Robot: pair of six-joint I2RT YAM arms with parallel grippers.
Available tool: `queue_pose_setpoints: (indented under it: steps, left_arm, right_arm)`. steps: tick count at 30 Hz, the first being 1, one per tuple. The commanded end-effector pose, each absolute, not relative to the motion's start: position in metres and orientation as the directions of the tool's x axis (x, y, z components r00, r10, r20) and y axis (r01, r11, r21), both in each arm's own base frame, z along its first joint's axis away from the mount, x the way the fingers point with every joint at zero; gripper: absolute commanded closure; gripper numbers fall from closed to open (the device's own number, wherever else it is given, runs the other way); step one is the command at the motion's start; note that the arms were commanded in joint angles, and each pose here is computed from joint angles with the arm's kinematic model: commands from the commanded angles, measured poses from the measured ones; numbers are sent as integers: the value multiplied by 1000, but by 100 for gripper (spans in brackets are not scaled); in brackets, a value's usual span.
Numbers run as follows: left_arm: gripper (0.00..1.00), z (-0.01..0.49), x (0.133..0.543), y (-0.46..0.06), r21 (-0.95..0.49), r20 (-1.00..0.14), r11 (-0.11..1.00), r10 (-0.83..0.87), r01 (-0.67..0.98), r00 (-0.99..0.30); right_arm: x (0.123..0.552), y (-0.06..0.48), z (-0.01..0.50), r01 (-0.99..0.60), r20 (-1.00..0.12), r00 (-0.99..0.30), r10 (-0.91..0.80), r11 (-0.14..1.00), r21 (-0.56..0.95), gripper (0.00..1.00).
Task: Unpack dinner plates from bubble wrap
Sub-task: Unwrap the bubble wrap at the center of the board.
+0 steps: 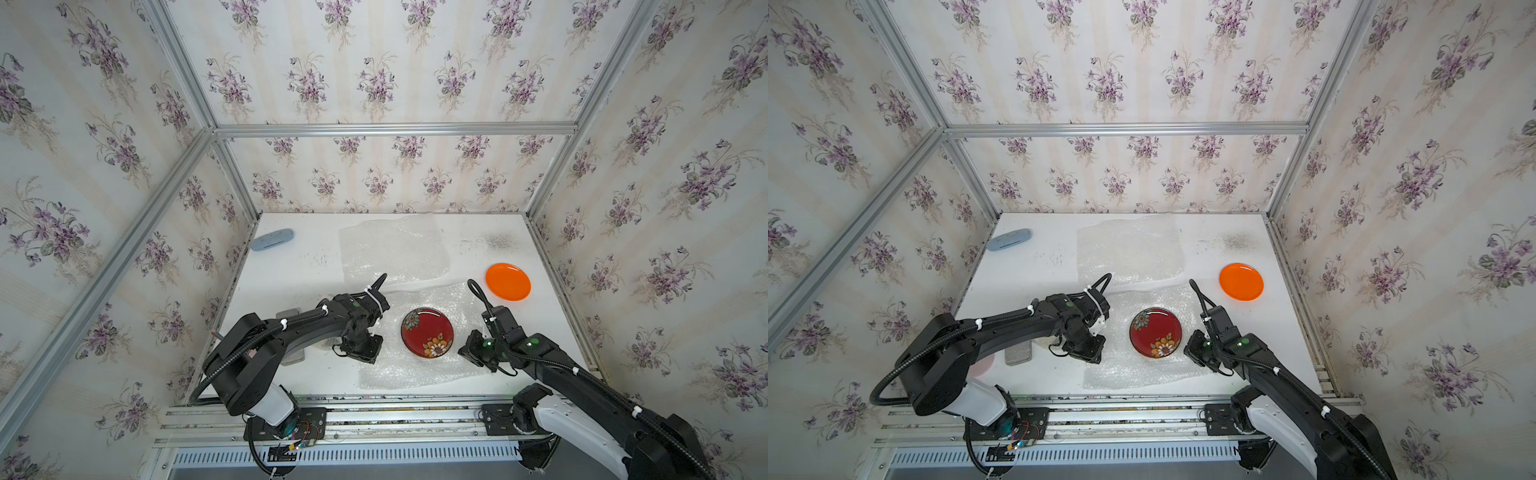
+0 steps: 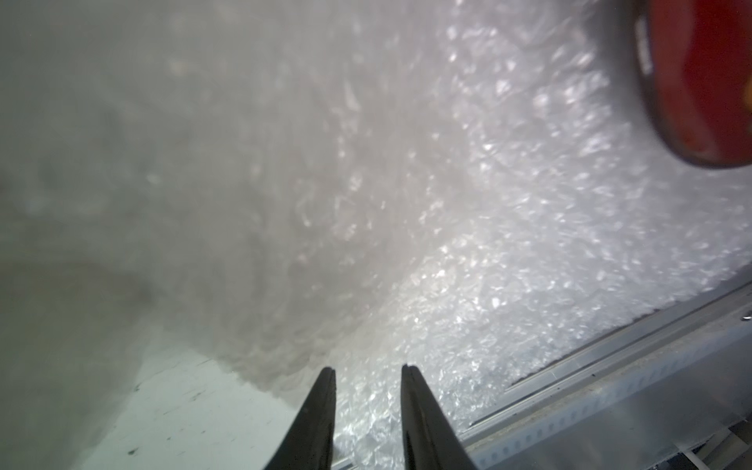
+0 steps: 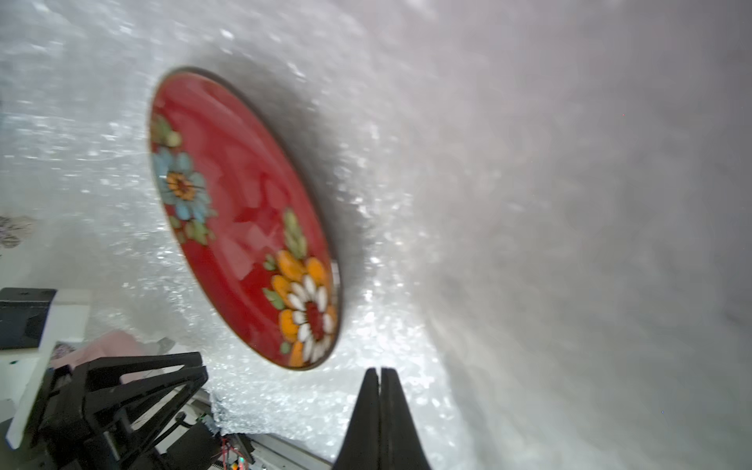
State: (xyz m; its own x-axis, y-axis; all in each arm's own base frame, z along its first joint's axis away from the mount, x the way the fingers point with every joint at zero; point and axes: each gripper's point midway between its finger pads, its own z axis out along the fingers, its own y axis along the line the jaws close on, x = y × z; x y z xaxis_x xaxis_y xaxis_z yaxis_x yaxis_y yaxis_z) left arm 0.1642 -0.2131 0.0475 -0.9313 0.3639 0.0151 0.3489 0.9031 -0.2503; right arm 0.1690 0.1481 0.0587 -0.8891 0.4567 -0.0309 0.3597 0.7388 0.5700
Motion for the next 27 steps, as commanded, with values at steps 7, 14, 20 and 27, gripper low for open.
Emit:
queue_pose_setpoints:
  steps: [7,14,20,27]
  left_arm:
    - [68,114,192,-235,-288,-108,882,357,373,-928]
    - [76,127,236,-283,-342,-119,900,245,271,-962]
    - [78,84,255,-296,-294,-29,936,194,194,-981]
    - [80,42,269,-280,-227,43,970,96,84,-994]
  right_arm:
    - [220,186,109,199,-128,-910,394,687,699,96]
    - [267,207,104,110,-123,-949,289,674,731,97]
    - [300,194,81,136,-68,-954,293,621,772,99]
    - [321,170,54,189,-37,-940,339,608,771,99]
